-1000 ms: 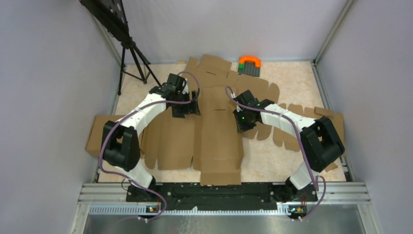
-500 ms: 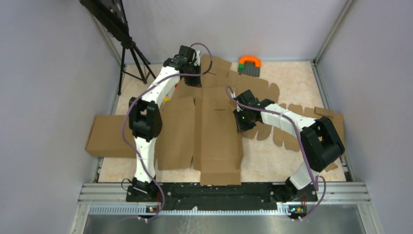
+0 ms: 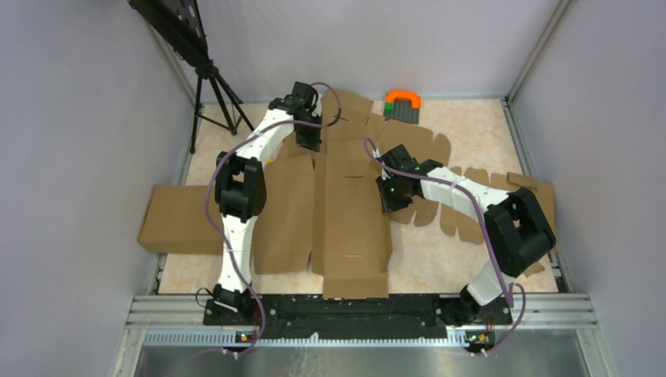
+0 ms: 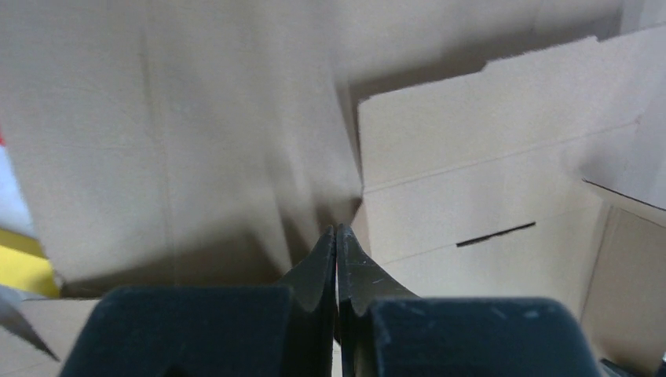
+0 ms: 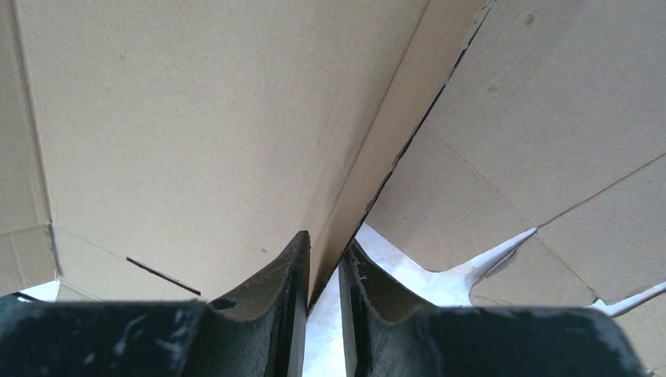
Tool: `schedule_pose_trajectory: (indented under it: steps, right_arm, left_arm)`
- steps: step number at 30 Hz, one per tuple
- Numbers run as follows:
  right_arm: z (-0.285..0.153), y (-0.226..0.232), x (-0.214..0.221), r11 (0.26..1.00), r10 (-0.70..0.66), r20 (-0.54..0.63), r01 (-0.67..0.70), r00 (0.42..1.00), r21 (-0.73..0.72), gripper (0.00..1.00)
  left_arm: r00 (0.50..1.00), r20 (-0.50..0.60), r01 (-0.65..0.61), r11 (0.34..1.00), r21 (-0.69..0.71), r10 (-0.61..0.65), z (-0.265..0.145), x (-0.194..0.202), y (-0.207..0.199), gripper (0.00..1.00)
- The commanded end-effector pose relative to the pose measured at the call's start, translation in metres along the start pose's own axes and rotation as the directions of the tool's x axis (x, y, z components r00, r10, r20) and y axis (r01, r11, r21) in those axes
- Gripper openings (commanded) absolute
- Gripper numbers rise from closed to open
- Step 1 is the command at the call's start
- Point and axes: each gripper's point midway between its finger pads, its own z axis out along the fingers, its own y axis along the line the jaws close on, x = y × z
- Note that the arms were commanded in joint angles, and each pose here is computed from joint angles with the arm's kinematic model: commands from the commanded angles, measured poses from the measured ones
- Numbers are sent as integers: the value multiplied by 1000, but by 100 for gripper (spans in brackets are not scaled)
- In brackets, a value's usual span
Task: Fold the paper box
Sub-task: Fold the paper box at the center of the board.
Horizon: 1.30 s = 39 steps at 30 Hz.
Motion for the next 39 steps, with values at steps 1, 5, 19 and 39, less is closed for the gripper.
schedule_pose_trajectory:
  steps: [1,5,19,39]
  right_arm:
    - [-17,8,-24,999,-9,84,12,996,-36,19]
    - [-16,9,-24,999,-8,83,11,997,-37,19]
    - [-17,9,-25,999,-8,86,12,996,-38,19]
    - [-19,8,-22,999,-11,83,14,996,-36,19]
  left_arm:
    - [998,-59,-13,989,147,22,-6,5,-26,0]
    - [989,-144,9,980,201,20,-11,27,-34,2]
    - [1000,4,15,995,96,-15,-32,-3,-22,1]
    - [997,-83,9,995,101,-1,-4,15,-18,0]
